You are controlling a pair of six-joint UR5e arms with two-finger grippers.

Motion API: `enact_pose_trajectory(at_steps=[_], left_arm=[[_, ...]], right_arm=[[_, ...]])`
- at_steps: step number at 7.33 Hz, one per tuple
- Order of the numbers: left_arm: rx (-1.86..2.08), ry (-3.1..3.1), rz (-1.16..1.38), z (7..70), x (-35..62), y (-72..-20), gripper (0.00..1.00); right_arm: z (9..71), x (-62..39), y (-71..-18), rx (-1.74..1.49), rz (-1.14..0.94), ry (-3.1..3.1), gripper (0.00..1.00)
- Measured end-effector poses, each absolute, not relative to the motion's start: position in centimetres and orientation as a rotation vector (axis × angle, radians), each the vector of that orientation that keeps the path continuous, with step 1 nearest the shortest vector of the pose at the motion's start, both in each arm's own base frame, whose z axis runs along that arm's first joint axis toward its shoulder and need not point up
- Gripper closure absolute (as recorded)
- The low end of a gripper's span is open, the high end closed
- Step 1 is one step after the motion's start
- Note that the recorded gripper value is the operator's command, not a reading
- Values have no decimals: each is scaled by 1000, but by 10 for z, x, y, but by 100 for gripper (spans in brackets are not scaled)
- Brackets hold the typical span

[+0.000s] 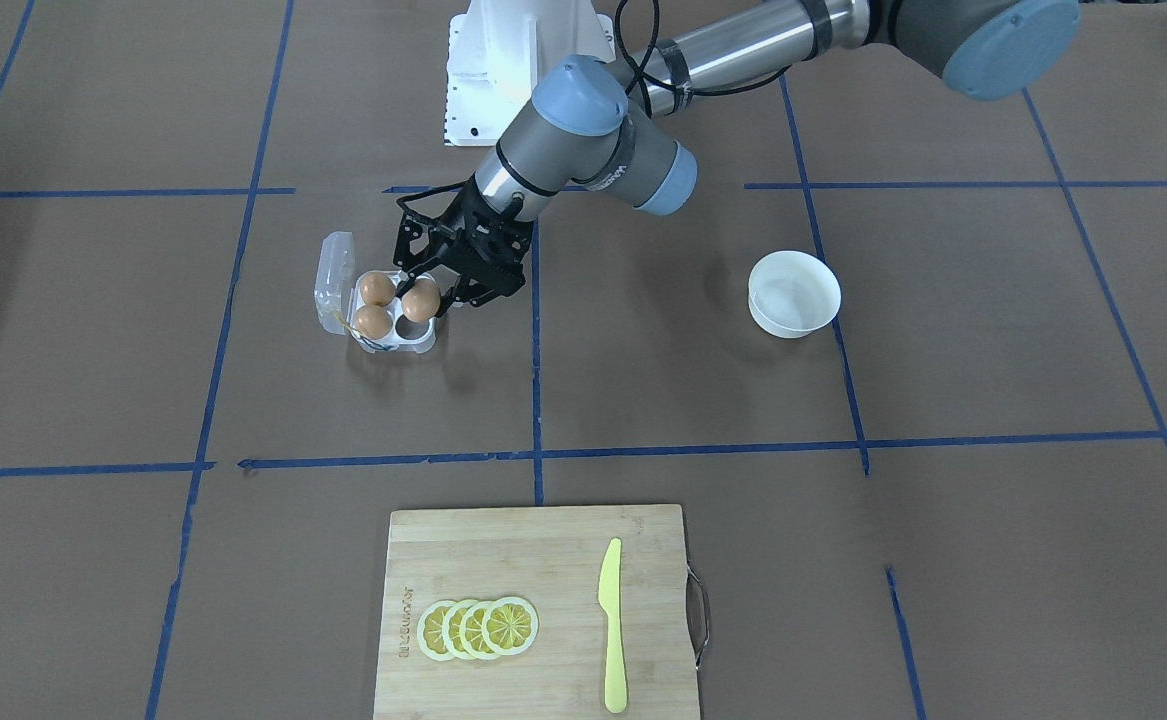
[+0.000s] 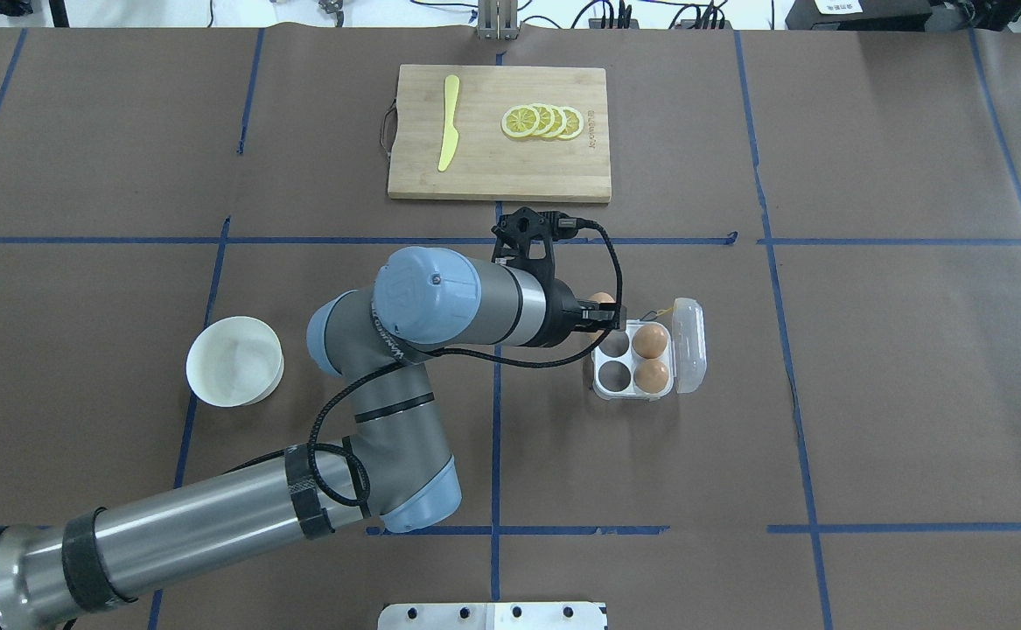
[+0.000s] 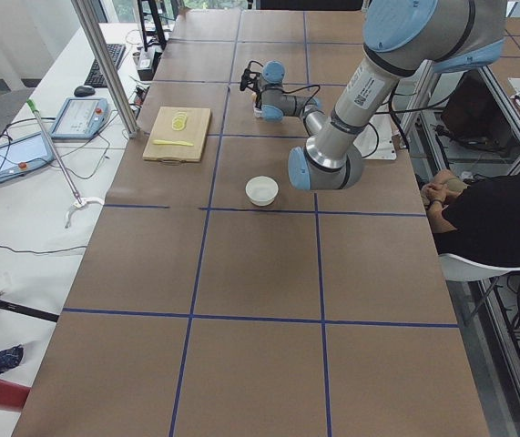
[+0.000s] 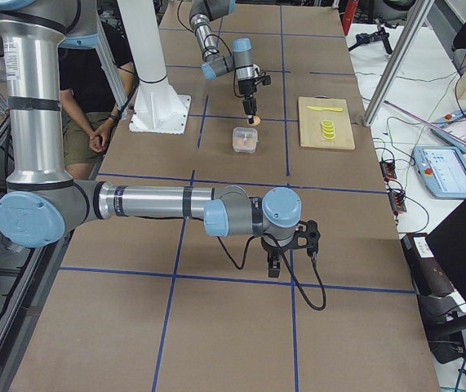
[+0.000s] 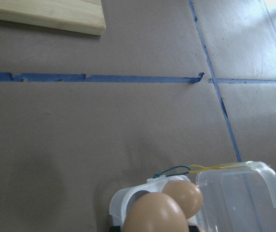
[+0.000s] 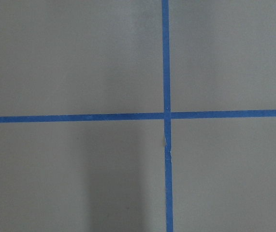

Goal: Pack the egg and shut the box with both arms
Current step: 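Carry the egg with the left gripper and lower it into the egg box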

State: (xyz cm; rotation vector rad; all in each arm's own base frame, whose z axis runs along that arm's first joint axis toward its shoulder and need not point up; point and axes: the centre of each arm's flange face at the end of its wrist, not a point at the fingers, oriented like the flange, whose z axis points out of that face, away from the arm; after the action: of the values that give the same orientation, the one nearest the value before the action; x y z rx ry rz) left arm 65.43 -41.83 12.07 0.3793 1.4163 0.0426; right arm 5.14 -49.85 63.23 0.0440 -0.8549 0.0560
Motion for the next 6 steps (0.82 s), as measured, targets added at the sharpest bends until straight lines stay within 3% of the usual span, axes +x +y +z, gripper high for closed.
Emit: enact_pose_trajectory(at_steps=[2,3,4,6], left_arm=[[377,1417,47,122,669,-409,97],[372,1417,53,123,674,-403,68],[366,1421,57,122,677,-398,1],[336,1434,25,121,677,-395,0]], right_arm=[[634,51,-497,41,56,-858,0],[634,51,-496,40,56,-859,0],[635,51,-495,39,56,-860,0],[634,51,-494,41,56,-860,0]])
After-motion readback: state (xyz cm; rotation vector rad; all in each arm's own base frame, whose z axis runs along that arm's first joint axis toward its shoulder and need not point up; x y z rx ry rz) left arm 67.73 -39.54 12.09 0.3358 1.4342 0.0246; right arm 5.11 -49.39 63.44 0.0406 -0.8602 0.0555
